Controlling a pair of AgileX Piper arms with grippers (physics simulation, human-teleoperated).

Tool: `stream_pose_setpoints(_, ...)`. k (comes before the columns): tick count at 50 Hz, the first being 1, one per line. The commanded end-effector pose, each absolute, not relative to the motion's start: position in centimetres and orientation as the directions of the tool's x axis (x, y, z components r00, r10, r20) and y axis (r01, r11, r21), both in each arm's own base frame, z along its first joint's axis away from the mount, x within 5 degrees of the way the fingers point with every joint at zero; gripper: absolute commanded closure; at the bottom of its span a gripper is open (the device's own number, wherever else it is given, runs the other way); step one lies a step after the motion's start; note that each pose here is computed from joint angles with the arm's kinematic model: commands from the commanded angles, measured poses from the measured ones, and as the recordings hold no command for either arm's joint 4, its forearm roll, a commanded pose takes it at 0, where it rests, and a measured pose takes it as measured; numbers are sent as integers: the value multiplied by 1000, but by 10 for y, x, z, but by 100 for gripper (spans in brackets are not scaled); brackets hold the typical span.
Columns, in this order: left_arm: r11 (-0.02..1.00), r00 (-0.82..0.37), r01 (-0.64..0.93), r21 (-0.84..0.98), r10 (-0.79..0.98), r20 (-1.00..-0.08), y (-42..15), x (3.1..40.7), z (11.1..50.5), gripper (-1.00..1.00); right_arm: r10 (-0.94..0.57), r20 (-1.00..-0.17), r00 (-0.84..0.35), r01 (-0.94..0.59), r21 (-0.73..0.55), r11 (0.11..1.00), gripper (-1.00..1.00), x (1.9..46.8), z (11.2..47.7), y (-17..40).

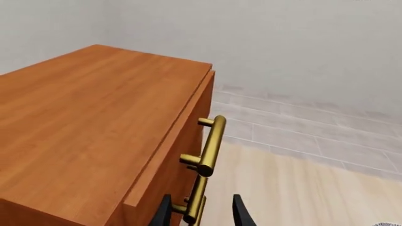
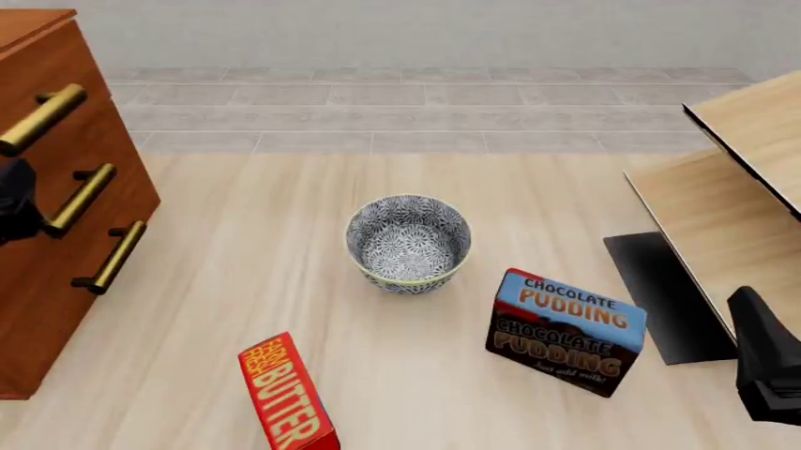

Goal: Close the top drawer of the cabinet and put the bowl on top of it.

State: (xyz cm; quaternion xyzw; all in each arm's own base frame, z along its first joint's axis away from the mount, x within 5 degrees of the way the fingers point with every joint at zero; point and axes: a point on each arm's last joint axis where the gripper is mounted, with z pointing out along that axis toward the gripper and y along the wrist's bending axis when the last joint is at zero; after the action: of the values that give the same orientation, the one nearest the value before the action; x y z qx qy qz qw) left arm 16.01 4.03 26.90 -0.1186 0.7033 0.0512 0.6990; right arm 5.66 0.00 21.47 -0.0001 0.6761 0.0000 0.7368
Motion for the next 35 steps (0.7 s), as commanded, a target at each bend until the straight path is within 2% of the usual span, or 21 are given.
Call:
stream_pose_setpoints(1, 950, 8, -290, -115, -118, -993, 50, 164, 269, -100, 0, -996, 86, 0, 0, 1000, -100, 57, 214, 0)
stream_pose_setpoints(35, 938, 13, -330, -103, -105, -994, 58, 165, 268, -100, 0, -996, 86, 0, 0, 1000, -100, 57, 214, 0)
